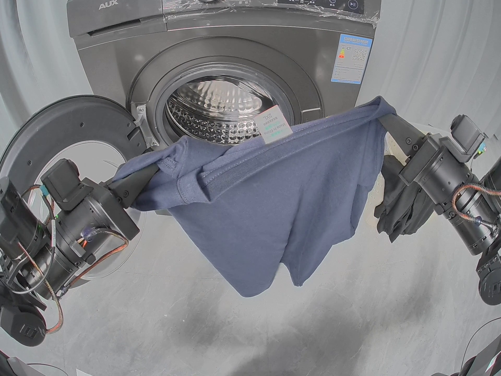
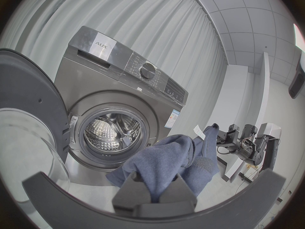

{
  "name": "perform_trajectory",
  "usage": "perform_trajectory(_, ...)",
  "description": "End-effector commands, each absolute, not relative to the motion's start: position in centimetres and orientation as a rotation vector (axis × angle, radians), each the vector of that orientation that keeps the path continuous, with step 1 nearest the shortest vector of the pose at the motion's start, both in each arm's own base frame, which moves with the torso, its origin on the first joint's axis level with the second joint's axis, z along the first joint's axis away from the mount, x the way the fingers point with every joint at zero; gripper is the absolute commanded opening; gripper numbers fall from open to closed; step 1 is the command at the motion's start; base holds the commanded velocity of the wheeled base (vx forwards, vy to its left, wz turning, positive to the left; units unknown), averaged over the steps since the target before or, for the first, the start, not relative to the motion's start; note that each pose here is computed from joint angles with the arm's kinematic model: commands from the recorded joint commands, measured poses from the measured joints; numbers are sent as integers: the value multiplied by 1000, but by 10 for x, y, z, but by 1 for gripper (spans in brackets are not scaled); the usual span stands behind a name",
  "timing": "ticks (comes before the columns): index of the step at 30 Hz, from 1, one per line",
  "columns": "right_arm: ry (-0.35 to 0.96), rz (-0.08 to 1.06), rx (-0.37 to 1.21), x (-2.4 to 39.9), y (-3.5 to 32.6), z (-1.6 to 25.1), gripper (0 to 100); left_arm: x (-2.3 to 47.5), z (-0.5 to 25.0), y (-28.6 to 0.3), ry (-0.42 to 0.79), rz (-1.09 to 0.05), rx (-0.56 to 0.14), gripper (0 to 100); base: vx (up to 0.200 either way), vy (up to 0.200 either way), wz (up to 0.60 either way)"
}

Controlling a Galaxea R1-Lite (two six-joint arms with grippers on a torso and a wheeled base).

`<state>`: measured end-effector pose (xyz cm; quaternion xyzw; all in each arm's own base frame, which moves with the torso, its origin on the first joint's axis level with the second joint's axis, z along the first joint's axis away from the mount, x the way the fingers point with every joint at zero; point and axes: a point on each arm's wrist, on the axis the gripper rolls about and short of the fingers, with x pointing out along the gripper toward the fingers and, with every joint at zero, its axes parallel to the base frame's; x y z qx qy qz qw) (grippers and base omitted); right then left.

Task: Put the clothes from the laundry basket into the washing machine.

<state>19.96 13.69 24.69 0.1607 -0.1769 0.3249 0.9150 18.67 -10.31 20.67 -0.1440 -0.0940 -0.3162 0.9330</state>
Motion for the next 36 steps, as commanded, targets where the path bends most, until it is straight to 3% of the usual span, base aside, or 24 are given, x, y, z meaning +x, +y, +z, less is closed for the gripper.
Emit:
perform_trajectory(1,-365,669,331,201,138,247,0,188,206,-104,-189,-647,-294,0,0,0,0)
perform_trajectory(12,-297,662,323,203,141,230,0,185,231,-127,-282,-750,-320,0,0,0,0)
perform_trajectory(22,-86,688,298,208,155,180,0,188,239,-131,-315,-763,-326,0,0,0,0)
perform_trajectory(23,-36,705,285,207,163,168,100,187,241,-131,-319,-763,-327,0,0,0,0)
perform_trajectory(32,199,791,171,192,194,108,100,186,247,-131,-342,-769,-333,0,0,0,0)
perform_trajectory(36,230,793,148,196,199,95,100,185,247,-133,-342,-778,-336,0,0,0,0)
